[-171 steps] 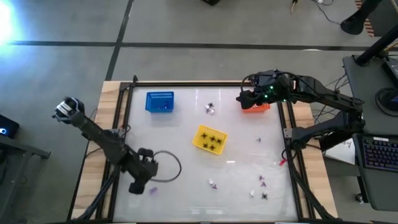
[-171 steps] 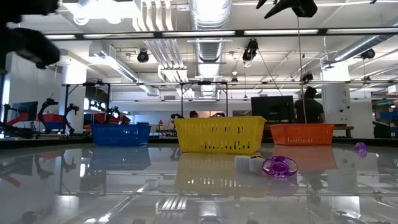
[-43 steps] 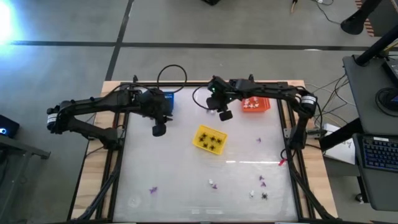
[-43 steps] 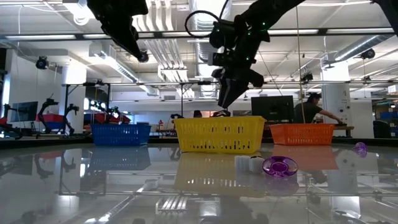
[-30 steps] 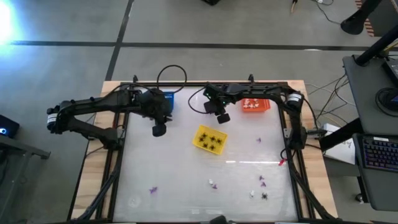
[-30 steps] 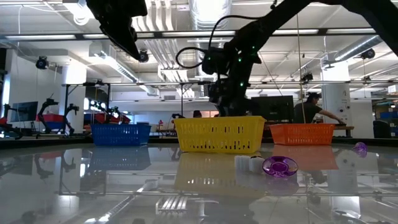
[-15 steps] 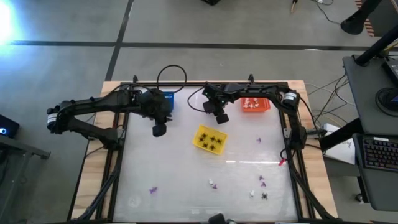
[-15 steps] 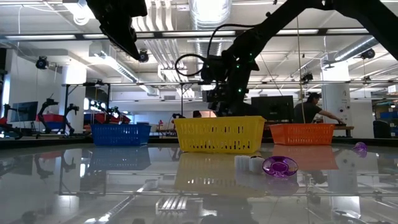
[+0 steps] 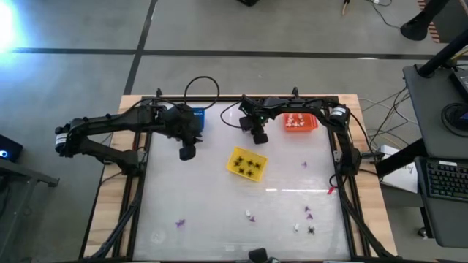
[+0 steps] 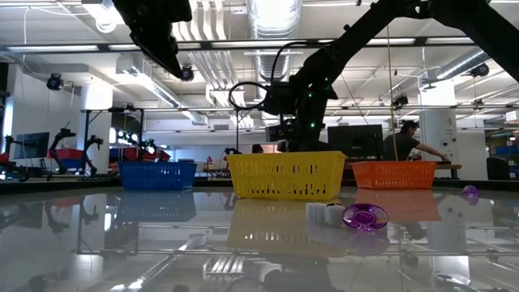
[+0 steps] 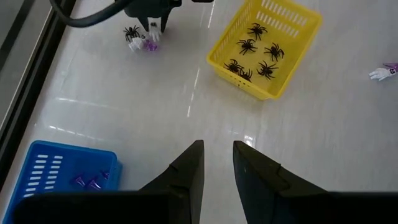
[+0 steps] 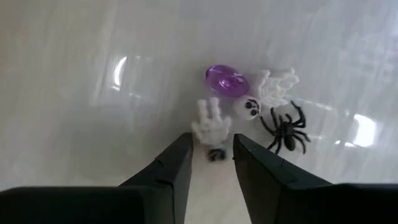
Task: Sort Halloween decoration
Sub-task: Put the white skeleton toy into the orange bin
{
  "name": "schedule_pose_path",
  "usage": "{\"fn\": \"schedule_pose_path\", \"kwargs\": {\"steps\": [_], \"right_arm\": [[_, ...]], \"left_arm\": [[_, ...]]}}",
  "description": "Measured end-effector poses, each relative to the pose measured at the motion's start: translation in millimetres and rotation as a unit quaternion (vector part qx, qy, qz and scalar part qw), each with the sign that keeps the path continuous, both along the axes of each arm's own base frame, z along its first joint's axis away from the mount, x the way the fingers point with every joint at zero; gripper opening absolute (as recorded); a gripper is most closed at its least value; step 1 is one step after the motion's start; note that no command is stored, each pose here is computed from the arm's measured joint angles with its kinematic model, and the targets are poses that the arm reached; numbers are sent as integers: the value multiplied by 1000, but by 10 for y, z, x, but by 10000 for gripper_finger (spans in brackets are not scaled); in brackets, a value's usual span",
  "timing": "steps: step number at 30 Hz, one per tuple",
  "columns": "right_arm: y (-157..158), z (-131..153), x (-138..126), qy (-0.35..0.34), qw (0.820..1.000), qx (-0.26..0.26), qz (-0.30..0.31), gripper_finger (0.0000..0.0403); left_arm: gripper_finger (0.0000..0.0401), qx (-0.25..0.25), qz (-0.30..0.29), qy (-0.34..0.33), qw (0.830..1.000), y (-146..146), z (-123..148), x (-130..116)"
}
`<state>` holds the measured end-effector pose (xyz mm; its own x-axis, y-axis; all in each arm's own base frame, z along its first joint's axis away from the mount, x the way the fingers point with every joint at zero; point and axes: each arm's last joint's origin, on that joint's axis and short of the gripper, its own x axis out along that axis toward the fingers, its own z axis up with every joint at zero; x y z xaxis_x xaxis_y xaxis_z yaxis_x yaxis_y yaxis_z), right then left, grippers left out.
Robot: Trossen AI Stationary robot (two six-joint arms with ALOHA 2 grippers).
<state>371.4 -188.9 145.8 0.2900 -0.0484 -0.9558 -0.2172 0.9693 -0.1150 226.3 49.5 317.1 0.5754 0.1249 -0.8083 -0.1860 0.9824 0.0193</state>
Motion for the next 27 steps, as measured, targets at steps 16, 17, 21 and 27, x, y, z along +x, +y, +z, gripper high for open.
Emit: {"fn": "schedule_pose_path", "kwargs": {"steps": [16,17,21,27], "right_arm": [[23,173,-47,42,996,36,-73,15],[27,229,-58,46,995,40,-85,15],[59,486,-118,41,987,57,-144,14],[111,823,-254,16,972,73,-224,13]], "left_arm": [[68,-2,0,6,1000,-3,-7,-10],[68,-2,0,8,1000,-3,-9,-12],[68,-3,-1,10,1000,-4,-12,-16],[68,1,-6,11,1000,-4,-12,-16]]}}
